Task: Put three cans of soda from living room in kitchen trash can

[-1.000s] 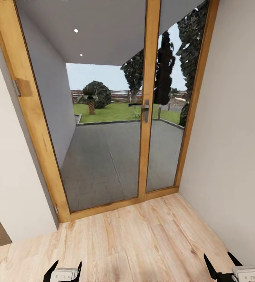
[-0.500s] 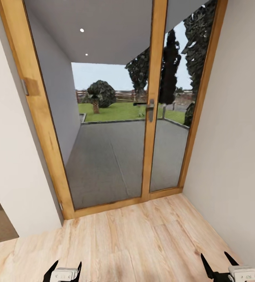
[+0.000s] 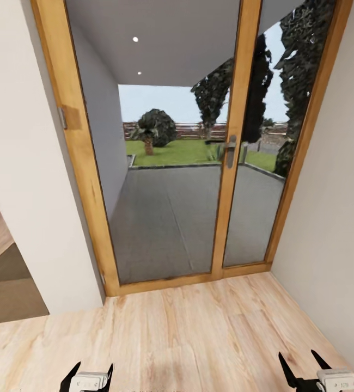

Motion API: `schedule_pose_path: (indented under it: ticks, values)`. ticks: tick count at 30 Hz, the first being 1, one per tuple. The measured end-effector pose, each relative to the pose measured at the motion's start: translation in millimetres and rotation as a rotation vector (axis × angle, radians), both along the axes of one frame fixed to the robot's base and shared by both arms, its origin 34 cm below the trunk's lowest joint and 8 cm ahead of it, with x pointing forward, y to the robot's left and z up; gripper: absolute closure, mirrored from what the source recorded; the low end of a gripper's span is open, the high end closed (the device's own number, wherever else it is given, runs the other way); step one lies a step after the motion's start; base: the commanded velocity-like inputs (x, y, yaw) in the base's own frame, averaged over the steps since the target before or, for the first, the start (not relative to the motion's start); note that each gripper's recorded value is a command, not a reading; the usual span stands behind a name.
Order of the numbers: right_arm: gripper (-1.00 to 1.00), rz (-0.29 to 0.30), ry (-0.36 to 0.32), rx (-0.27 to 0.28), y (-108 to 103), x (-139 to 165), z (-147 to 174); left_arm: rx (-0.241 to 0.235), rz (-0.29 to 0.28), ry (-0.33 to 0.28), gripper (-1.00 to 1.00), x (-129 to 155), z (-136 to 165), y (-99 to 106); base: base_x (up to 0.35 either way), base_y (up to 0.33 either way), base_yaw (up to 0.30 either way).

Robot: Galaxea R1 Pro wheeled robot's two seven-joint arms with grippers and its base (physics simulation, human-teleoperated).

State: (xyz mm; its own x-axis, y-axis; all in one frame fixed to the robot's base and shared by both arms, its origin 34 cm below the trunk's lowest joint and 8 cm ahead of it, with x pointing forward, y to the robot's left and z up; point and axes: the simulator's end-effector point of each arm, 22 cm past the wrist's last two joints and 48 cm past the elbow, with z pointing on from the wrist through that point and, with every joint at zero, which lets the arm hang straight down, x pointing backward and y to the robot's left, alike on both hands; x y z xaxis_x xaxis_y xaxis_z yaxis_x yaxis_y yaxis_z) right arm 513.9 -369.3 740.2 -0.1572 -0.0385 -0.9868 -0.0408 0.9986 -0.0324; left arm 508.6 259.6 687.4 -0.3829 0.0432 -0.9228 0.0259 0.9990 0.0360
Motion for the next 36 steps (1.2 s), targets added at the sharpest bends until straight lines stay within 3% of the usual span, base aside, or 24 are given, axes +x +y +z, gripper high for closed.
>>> schedule_pose_path:
  ticks: [36]
  values:
    - [-1.00,0.004,0.035,0.002,1.6,-3.1,-13.3,-0.003,-0.009,0.033,-1.00,-4.5,-11.8,-2.4,-0.080,0.304,0.145]
